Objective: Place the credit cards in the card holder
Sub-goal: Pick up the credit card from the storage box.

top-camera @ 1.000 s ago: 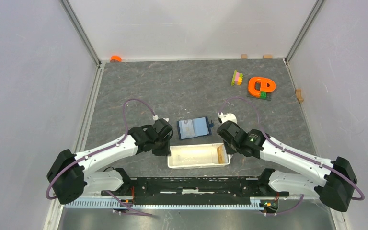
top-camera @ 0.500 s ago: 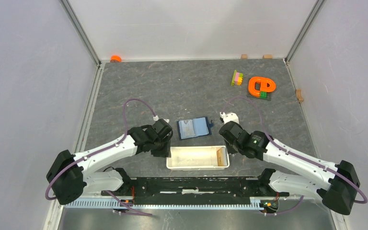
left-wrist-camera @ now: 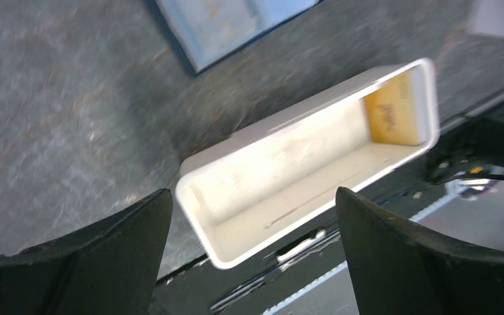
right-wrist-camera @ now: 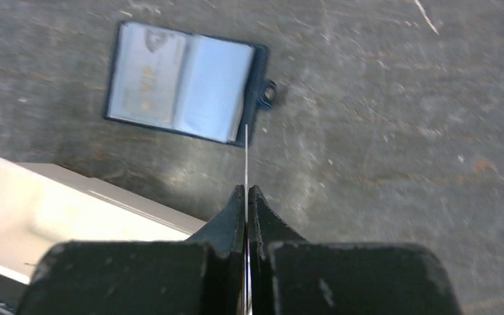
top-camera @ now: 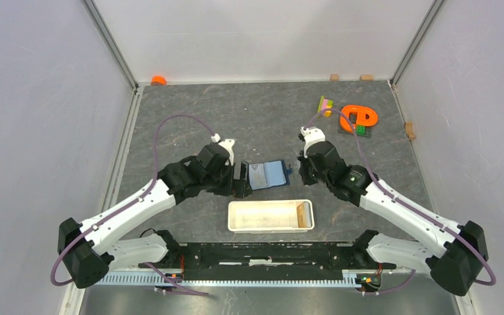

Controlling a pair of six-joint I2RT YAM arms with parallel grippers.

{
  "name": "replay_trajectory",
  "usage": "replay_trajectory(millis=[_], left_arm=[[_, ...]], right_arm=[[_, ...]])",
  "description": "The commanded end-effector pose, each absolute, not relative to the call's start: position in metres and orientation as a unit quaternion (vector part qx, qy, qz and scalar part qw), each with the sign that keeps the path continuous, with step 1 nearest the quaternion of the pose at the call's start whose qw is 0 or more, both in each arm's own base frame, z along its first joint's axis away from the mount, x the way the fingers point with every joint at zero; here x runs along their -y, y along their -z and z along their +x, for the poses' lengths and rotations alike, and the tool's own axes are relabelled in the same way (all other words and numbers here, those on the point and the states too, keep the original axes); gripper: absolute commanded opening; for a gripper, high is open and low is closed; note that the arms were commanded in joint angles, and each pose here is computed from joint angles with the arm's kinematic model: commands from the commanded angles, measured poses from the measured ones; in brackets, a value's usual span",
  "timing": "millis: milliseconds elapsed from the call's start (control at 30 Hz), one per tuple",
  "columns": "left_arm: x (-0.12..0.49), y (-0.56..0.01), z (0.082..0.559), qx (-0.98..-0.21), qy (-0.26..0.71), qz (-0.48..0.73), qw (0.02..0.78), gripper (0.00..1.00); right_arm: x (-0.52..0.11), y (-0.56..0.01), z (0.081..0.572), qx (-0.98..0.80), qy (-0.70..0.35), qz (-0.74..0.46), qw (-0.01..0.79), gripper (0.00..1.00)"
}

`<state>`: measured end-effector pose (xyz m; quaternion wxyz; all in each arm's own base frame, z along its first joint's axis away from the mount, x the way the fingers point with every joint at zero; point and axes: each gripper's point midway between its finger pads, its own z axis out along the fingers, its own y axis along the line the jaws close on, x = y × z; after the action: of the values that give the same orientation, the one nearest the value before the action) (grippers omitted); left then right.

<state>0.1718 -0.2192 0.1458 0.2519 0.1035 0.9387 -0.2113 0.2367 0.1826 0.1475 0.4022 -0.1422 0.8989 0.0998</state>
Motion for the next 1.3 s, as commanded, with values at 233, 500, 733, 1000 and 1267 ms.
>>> replay_trajectory(millis=[233, 500, 733, 1000, 1267], left_arm=[[0.281, -0.283, 0.198, -0.755, 0.497, 0.166, 0.393, 0.98], [0.292, -0.306, 0.175, -0.688, 0.587, 0.198, 0.379, 0.89], [0.303, -0.310, 0.156, -0.656, 0.634, 0.237, 0.333, 0.51], [0.304, -0.297, 0.152, -0.665, 0.635, 0.242, 0.309, 0.39], [0.305, -0.287, 0.154, -0.680, 0.617, 0.246, 0.309, 0.02]], right_arm=[[-0.278, -0.245, 0.217, -0.718, -0.402, -0.304, 0.481, 0.00], [-0.300, -0.276, 0.155, -0.611, -0.540, -0.392, 0.425, 0.00], [-0.306, -0.272, 0.147, -0.607, -0.568, -0.395, 0.391, 0.00], [-0.306, -0.269, 0.150, -0.618, -0.563, -0.387, 0.389, 0.00], [-0.303, -0.259, 0.154, -0.641, -0.544, -0.383, 0.382, 0.11]])
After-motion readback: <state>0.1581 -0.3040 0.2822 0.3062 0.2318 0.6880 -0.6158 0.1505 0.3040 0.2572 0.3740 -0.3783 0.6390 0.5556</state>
